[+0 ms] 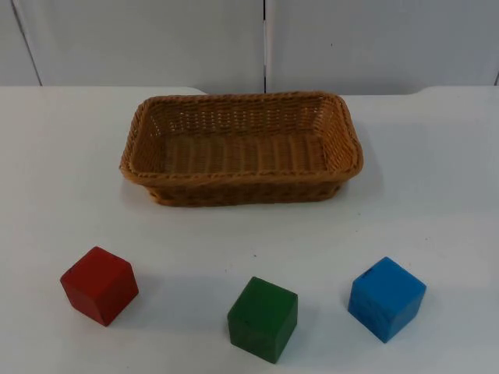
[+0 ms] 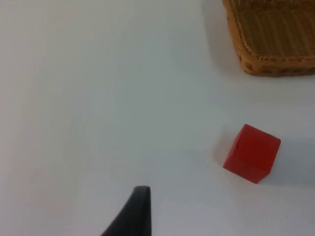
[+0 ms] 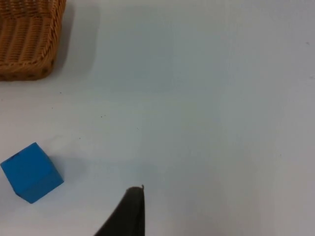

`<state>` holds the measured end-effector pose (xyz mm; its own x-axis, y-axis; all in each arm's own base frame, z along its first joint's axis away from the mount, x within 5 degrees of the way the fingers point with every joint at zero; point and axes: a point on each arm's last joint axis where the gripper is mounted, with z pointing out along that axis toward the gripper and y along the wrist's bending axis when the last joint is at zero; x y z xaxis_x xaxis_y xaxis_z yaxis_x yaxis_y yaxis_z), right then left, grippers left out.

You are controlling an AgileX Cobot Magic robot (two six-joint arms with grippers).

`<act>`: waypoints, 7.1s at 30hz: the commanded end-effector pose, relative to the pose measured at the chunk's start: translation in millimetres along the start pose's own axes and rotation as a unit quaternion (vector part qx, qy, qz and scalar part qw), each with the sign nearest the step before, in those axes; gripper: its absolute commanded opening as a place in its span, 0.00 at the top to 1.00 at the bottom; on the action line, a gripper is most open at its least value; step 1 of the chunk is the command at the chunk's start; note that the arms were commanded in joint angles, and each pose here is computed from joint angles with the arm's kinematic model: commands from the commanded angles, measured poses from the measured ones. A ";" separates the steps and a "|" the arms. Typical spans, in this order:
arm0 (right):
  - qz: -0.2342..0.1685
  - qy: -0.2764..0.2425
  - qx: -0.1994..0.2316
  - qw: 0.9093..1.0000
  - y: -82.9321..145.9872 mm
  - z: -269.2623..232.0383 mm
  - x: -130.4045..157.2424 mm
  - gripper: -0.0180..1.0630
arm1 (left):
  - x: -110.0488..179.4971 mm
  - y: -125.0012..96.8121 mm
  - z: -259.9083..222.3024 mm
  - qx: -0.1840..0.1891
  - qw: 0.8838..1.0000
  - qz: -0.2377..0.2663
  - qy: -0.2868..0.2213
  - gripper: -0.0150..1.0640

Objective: Pick up one cube with each hand and place exactly two cubes into the same basket, leaving the remaining cube outside.

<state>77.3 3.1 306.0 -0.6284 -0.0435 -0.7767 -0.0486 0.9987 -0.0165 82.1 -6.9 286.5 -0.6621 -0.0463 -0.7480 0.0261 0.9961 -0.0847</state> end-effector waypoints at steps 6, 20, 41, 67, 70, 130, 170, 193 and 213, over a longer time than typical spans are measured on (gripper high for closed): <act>-0.001 -0.007 -0.003 1.000 0.9 7.0 -25.3 0.01 | -11.7 0.3 17.0 0.002 1.000 0.004 0.010 0.01; -0.035 0.047 -0.024 0.998 6.4 52.3 -49.1 0.01 | -21.6 -3.7 48.0 0.034 0.998 0.018 0.046 0.01; -0.048 0.065 -0.107 0.991 22.0 75.7 -56.1 0.01 | -64.6 -6.3 79.0 0.053 0.994 0.046 0.081 0.01; -0.191 0.061 -0.255 0.946 109.5 99.8 -98.4 0.01 | -64.9 -17.3 138.6 0.149 0.974 0.093 0.141 0.01; -0.223 0.083 -0.271 0.933 130.3 111.3 -92.2 0.01 | -63.3 -17.0 143.1 0.151 0.973 0.096 0.148 0.01; -0.411 0.162 -0.301 0.845 260.8 222.6 12.8 0.01 | -10.6 -19.0 252.9 0.133 0.945 0.163 0.251 0.01; -0.410 0.178 -0.289 0.846 272.7 265.7 45.9 0.01 | 19.7 -18.1 285.3 0.148 0.935 0.145 0.288 0.01; -0.410 0.183 -0.288 0.846 272.8 269.2 50.1 0.31 | 14.2 -19.4 288.8 0.146 0.946 0.136 0.254 0.04; -0.395 0.091 -0.311 0.860 264.6 202.5 -19.9 0.98 | -24.4 -32.4 246.0 0.189 0.954 0.131 0.192 0.99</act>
<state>237.3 273.7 163.8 -0.3582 -0.7847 -0.5059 -0.8848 0.4583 -0.0844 283.3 -53.2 124.1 -0.8438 0.3197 -0.4310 0.4384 0.8739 -0.2101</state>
